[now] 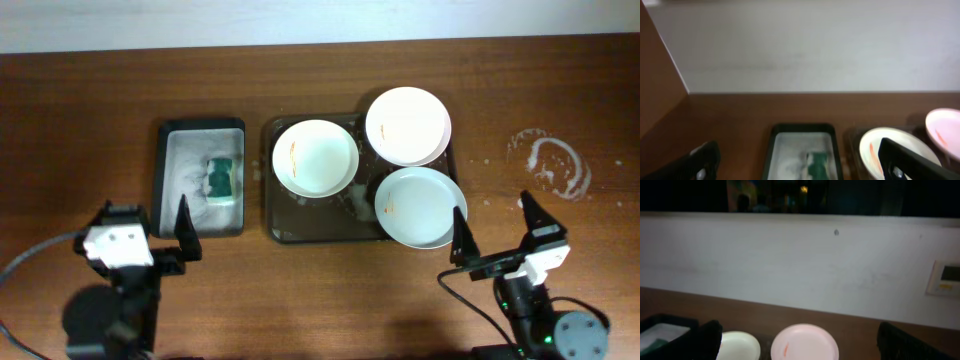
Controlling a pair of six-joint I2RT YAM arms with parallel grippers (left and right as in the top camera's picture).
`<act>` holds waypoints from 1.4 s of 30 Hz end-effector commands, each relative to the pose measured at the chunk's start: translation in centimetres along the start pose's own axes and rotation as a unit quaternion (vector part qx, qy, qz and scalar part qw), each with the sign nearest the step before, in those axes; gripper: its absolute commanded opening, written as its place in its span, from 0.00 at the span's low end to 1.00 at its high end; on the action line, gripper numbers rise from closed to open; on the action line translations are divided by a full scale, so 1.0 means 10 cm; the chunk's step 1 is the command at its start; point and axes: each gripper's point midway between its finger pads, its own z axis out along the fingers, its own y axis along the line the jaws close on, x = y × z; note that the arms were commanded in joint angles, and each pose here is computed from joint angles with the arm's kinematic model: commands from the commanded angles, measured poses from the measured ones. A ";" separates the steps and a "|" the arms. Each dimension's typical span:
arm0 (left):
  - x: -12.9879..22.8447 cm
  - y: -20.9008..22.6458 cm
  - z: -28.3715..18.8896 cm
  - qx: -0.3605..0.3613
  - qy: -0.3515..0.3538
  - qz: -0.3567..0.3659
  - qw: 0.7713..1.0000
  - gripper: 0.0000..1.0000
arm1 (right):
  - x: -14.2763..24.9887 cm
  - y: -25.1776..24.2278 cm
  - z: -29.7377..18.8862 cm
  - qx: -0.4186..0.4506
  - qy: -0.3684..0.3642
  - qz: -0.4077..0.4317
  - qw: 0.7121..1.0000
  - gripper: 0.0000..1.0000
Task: Clean dirty plates on tray and stack at the side
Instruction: 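Move left gripper over the sponge basin and right gripper to the plates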
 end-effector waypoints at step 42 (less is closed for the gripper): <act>0.84 -0.34 1.21 0.055 0.446 -0.063 0.891 0.91 | 2.14 0.76 2.02 -0.024 0.616 0.230 0.753 0.58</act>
